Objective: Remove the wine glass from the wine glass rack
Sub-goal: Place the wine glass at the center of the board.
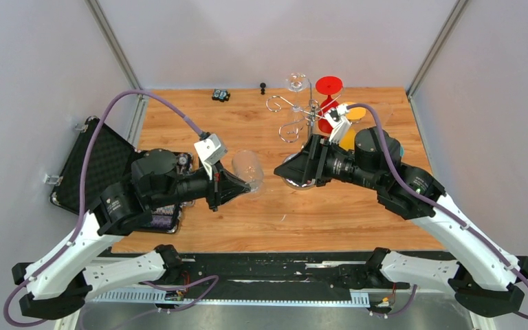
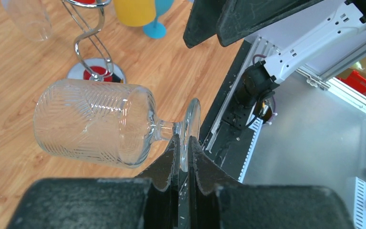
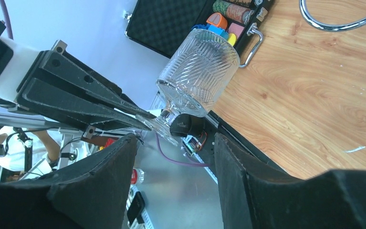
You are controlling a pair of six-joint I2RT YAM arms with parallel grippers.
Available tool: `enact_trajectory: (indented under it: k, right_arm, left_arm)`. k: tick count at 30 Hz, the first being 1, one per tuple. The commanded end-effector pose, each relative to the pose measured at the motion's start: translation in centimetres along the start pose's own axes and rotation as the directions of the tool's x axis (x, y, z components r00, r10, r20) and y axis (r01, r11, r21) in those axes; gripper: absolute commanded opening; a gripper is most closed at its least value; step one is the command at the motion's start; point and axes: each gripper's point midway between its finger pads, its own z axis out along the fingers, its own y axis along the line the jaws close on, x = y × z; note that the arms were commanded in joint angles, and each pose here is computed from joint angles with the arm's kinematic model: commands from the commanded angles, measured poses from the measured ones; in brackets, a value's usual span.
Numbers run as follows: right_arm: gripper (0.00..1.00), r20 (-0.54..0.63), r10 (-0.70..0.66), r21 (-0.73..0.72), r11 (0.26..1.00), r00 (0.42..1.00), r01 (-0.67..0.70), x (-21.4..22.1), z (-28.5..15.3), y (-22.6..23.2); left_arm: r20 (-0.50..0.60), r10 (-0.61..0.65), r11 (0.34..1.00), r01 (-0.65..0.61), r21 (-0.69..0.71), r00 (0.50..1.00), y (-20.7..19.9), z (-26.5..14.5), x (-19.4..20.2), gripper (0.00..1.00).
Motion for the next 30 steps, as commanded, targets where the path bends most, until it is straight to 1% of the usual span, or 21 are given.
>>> enact_trajectory:
  k: [1,6,11,15,23,30]
  right_arm:
    - [0.59,0.044,0.051,-0.065,0.997,0.998,-0.048,-1.0,0.5,1.7]
    - [0.6,0.005,0.091,-0.09,0.992,0.996,-0.09,-0.4,1.6,2.2]
    - [0.6,-0.023,0.113,-0.122,0.986,0.993,-0.115,-0.2,2.3,3.0]
    - [0.61,-0.055,0.119,-0.15,0.981,0.991,-0.126,0.0,3.1,3.7]
    - [0.61,-0.13,0.147,-0.206,0.963,0.981,-0.171,0.7,4.4,4.9]
    - [0.6,-0.17,0.173,-0.237,0.948,0.97,-0.211,1.1,5.1,5.7]
  left_arm:
    - [0.22,0.109,0.993,-0.114,0.012,0.969,-0.9,-1.0,-4.9,0.0]
    - [0.297,0.165,0.984,-0.176,0.009,0.94,-1.1,-1.6,-5.6,0.0]
    - [0.345,0.208,0.974,-0.226,0.014,0.915,-1.4,-2.2,-5.8,0.0]
    - [0.385,0.264,0.959,-0.285,-0.003,0.884,-1.4,-2.8,-6.1,0.0]
    - [0.448,0.342,0.928,-0.371,-0.024,0.826,-1.7,-3.9,-5.9,0.0]
    - [0.45,0.38,0.911,-0.411,-0.031,0.808,-1.7,-3.9,-5.6,0.0]
